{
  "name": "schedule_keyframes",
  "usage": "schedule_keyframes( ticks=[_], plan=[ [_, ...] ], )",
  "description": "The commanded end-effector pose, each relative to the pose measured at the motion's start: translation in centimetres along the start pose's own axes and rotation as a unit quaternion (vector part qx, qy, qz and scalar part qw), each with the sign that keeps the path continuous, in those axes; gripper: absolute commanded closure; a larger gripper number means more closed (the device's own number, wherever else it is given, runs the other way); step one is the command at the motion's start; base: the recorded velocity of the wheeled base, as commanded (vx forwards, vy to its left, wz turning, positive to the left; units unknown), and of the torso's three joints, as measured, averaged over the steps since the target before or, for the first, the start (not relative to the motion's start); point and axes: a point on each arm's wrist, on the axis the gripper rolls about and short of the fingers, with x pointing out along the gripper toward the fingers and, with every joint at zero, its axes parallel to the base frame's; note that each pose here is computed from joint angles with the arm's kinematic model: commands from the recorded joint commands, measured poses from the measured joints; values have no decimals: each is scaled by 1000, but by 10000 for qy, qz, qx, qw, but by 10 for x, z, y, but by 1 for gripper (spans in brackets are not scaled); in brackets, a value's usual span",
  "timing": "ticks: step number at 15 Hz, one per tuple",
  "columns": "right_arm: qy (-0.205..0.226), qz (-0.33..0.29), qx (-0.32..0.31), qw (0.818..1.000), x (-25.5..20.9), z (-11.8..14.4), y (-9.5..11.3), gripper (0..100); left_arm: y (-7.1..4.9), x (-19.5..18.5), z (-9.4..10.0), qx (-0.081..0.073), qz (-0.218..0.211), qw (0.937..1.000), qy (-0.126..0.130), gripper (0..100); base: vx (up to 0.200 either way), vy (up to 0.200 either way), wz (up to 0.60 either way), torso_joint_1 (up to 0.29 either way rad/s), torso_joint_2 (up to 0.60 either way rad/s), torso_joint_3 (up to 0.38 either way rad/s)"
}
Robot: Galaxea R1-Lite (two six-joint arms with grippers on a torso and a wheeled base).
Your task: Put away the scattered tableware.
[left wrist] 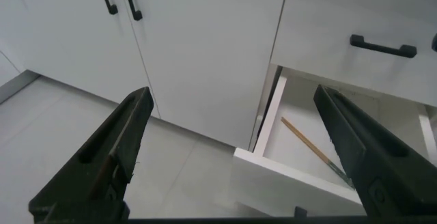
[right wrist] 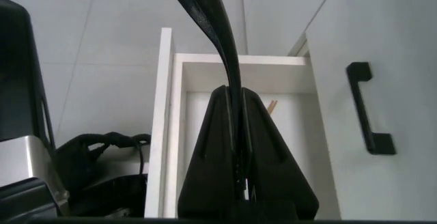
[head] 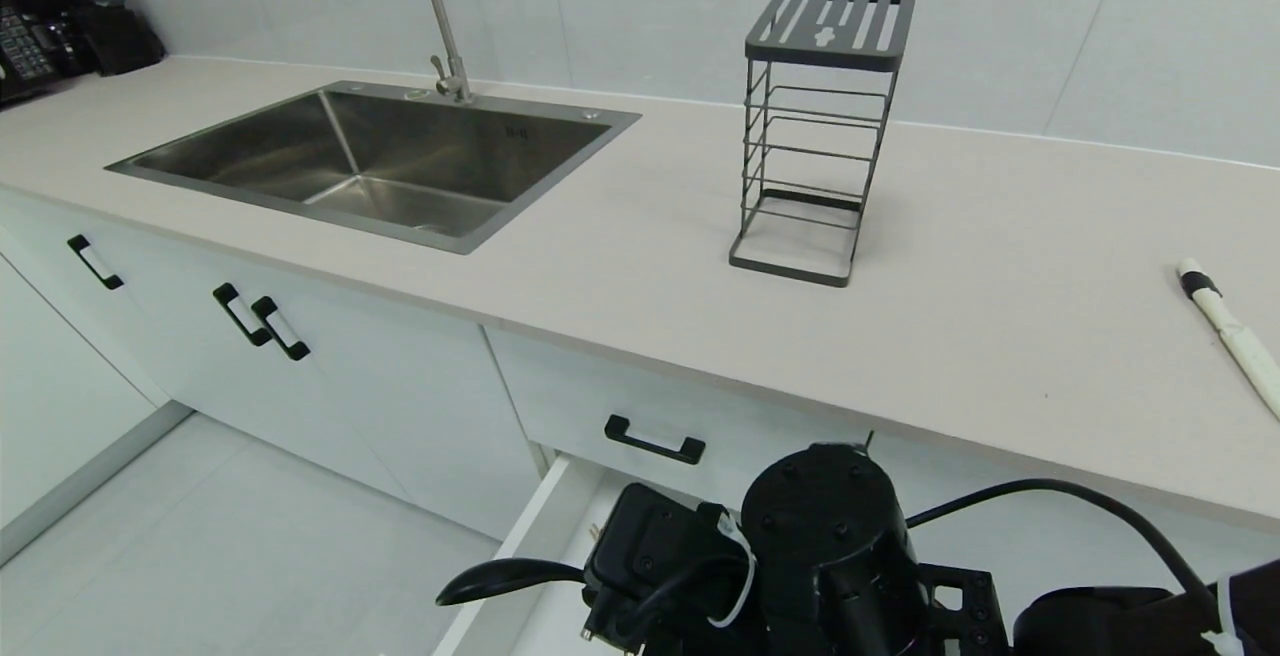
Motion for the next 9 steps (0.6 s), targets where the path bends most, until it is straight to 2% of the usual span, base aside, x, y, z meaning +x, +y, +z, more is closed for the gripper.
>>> schedule_keyframes(
  ticks=[1, 6, 9],
  plan=[
    [-26, -4, -5, 10000, -1, 1, 0, 100, 0, 0, 0, 0, 5, 10000, -7, 0, 0, 0, 0, -266, 496, 232],
    [-59, 2, -9, 10000, -2, 3, 0, 100, 0, 0, 0, 0, 5, 10000, -7, 0, 0, 0, 0, -252, 471, 212],
    [31, 48, 2, 10000, -12, 7, 1, 100, 0, 0, 0, -8, 5, 10000, -7, 0, 0, 0, 0, -251, 359, 131]
  ],
)
